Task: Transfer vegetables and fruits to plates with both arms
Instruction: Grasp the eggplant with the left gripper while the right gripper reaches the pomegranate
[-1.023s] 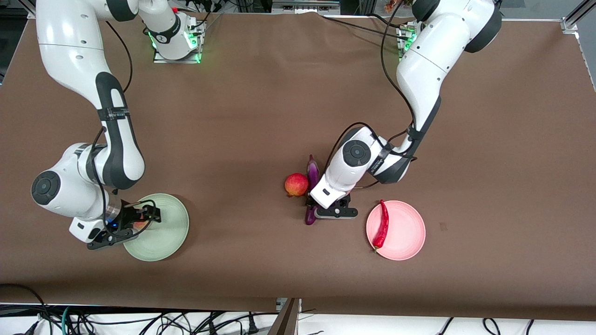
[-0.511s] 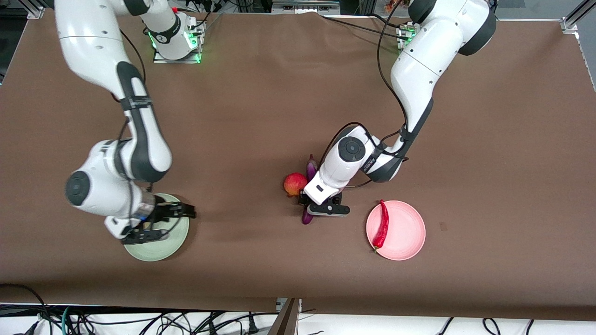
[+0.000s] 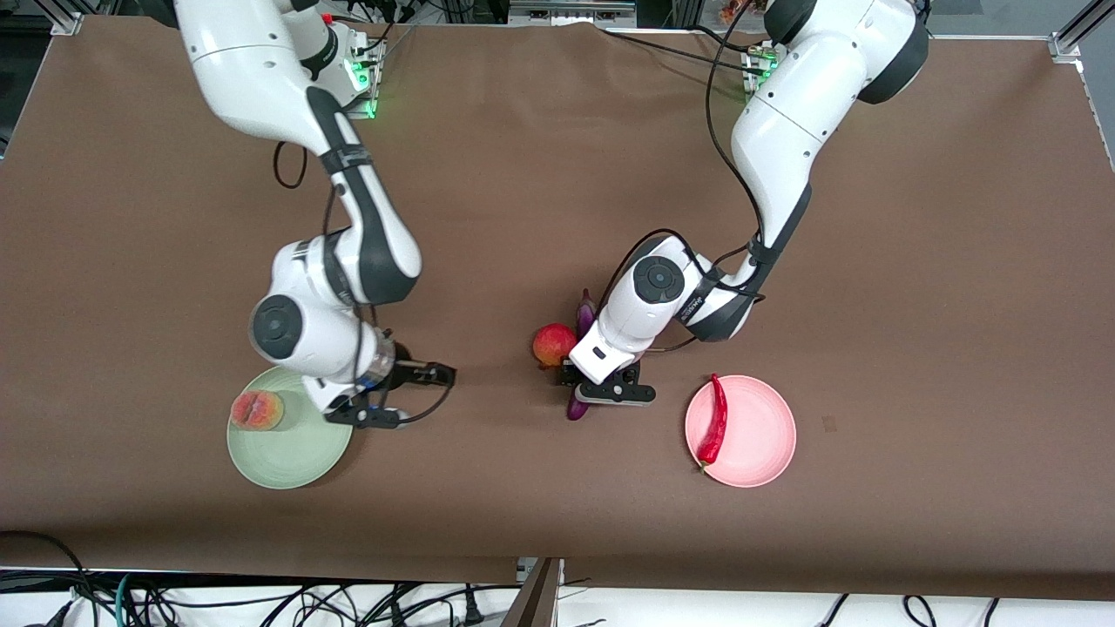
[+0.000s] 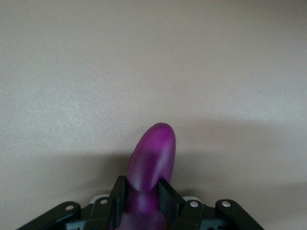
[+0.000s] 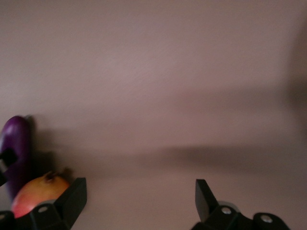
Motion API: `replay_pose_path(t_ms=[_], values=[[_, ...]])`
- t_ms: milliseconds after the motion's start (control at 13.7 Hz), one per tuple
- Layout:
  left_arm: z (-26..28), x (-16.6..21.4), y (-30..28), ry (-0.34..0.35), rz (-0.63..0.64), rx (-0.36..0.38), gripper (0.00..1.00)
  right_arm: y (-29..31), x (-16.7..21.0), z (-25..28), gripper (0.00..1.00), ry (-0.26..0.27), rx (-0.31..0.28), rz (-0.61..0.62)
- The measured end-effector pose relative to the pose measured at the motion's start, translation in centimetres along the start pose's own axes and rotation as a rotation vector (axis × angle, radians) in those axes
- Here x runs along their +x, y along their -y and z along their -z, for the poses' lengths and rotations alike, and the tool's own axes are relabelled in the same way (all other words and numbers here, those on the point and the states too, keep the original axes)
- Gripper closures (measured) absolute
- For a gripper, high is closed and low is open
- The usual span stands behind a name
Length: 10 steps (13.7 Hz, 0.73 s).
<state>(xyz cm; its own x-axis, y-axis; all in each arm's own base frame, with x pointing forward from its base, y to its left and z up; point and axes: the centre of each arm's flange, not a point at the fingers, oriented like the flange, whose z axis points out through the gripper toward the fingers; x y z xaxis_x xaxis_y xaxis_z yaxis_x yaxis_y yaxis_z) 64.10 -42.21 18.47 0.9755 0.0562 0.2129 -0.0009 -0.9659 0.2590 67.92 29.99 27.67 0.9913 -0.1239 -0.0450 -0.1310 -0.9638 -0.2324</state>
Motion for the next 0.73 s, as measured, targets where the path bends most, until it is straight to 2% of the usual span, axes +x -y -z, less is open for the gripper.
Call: replay_pose_path(t_ms=[146,365,731], values=[[0.2,0.5,0.6,0.002,0.008,0.012,0.67,3.1,-1.6,-0.5,0.00,-0.024,0.011,-0.025],[1.9,2.5,2.5,0.028,0.012,0.067,0.67,5.6,-3.0,-0.9,0.00,-0.041,0.023,-0.056],[9.2,7.6,7.5,0.062,-0.040,0.155,0.67,11.9,-7.7,-3.9,0.00,-0.076,0.050,-0.083]])
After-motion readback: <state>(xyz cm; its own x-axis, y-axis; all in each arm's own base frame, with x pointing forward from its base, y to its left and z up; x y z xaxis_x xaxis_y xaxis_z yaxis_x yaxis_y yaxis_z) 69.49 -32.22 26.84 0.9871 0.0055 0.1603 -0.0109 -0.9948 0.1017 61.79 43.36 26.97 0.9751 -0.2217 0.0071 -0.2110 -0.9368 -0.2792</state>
